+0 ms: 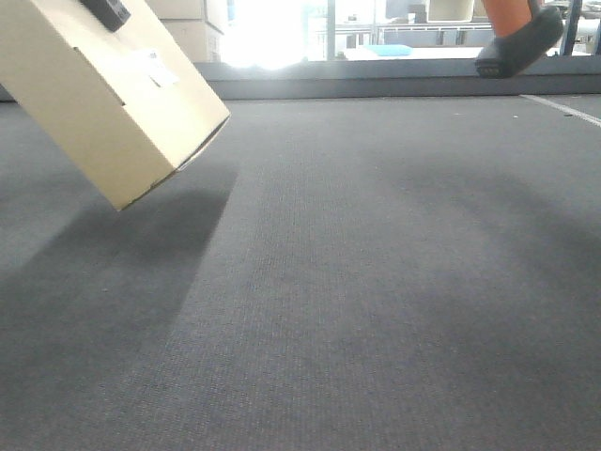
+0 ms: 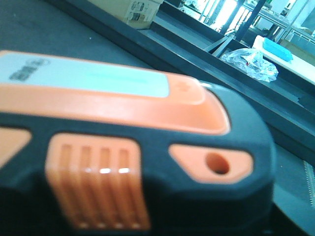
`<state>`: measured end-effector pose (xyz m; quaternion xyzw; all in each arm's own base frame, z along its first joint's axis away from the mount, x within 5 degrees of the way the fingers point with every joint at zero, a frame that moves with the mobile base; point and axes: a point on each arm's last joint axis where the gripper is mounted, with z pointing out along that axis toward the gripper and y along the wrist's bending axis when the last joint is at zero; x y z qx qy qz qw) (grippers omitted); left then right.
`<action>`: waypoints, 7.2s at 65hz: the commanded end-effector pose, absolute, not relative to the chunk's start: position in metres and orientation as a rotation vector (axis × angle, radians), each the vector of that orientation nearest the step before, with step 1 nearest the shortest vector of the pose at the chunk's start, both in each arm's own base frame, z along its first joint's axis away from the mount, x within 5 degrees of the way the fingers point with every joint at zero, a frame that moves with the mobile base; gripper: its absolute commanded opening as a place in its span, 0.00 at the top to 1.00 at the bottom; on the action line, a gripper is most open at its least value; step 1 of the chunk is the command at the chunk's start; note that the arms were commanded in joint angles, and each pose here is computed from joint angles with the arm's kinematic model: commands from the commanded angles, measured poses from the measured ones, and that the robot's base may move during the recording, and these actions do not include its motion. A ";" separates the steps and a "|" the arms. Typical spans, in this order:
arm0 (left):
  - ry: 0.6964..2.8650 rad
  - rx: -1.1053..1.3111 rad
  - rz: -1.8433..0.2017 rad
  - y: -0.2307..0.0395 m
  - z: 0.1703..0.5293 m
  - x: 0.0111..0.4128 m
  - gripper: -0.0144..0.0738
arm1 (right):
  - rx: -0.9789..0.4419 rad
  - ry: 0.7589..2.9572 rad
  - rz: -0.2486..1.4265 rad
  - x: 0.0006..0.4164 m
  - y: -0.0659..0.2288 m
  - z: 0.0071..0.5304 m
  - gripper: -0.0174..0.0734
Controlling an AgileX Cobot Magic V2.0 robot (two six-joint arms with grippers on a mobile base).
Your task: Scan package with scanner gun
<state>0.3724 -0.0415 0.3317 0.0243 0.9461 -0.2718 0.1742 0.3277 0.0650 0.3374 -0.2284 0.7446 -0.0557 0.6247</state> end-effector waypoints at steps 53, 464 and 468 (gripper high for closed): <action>2.653 0.054 -0.808 -0.044 0.340 0.369 0.96 | -0.553 1.721 -0.126 0.348 0.071 0.318 0.93; 2.651 0.143 -0.462 -0.026 0.362 0.352 0.96 | 0.105 1.947 -0.039 0.324 0.001 0.222 0.29; 2.651 0.143 -0.462 -0.026 0.362 0.352 0.96 | 0.119 1.951 -0.042 0.322 -0.004 0.225 0.29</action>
